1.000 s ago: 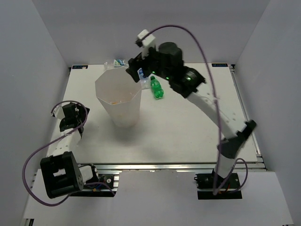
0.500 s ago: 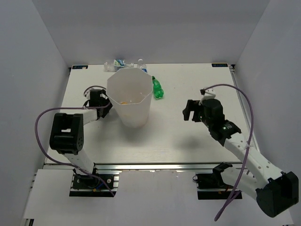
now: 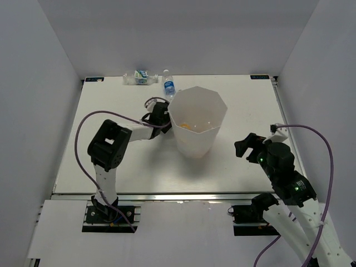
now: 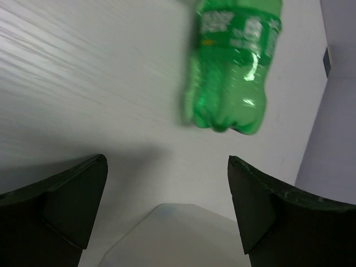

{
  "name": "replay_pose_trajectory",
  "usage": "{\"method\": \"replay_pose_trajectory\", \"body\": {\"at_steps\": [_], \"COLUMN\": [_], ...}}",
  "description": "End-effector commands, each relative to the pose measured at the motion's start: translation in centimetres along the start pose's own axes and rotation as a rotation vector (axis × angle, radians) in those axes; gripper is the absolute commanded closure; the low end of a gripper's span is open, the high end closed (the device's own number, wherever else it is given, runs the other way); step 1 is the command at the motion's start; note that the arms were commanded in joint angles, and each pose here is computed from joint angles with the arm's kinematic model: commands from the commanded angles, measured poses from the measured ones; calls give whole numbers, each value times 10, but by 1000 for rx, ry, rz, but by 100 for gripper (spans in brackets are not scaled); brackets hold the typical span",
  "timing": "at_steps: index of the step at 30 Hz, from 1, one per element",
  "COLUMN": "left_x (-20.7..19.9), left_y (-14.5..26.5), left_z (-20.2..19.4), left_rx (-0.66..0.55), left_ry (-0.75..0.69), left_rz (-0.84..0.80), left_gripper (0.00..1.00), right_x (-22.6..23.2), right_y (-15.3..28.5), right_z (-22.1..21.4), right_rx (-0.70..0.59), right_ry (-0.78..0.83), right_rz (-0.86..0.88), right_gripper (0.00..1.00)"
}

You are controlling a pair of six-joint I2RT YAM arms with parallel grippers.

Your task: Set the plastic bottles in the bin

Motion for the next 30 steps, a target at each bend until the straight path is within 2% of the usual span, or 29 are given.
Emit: {"method": "replay_pose_trajectory", "body": {"at_steps": [1,3,5,8,13,14,20,26,30], "left_x": [-8,-25,-52,-70,-54,-50,-38,-60,-75], "left_y": [-15,-21,-34,-43,-33,-26,-14,-38,-52], "left_z": [-46,-63,-67,-73,-61,-56,-33,-14,-3], "left_rx": [22,21,2,-9,-73,-99,-192,-231,-284], "left_ry": [69,81,88,77,10,-12,-114,-131,-148], "left_rz": [80,61,3,-13,47,50,131,118,72], "left_gripper": [2,2,2,2,2,2,2,2,2], "right_x": [-11,-8,-4,2,25,37,44,52,49], "right_y": [13,13,11,5,-8,-9,-24,-37,-51], "right_z": [-16,-25,-34,-47,-75,-74,-91,-115,-112], "right_rx": [57,79,109,155,227,221,227,259,204], "right_ry": [-40,-41,-31,-29,-33,-34,-34,-57,-65], "right_rz": [-44,-19,12,51,202,277,330,399,372], "right_gripper": [11,11,11,11,11,11,11,11,11]}}
Point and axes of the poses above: each gripper's point midway between its finger pads, its own y axis back along the fingers, its own x axis along the line the jaws close on, z = x × y, the point moved 1 cm from there along y, back along the fingers, and after that the axes turned 8 degrees about y, right-handed, at the moved point
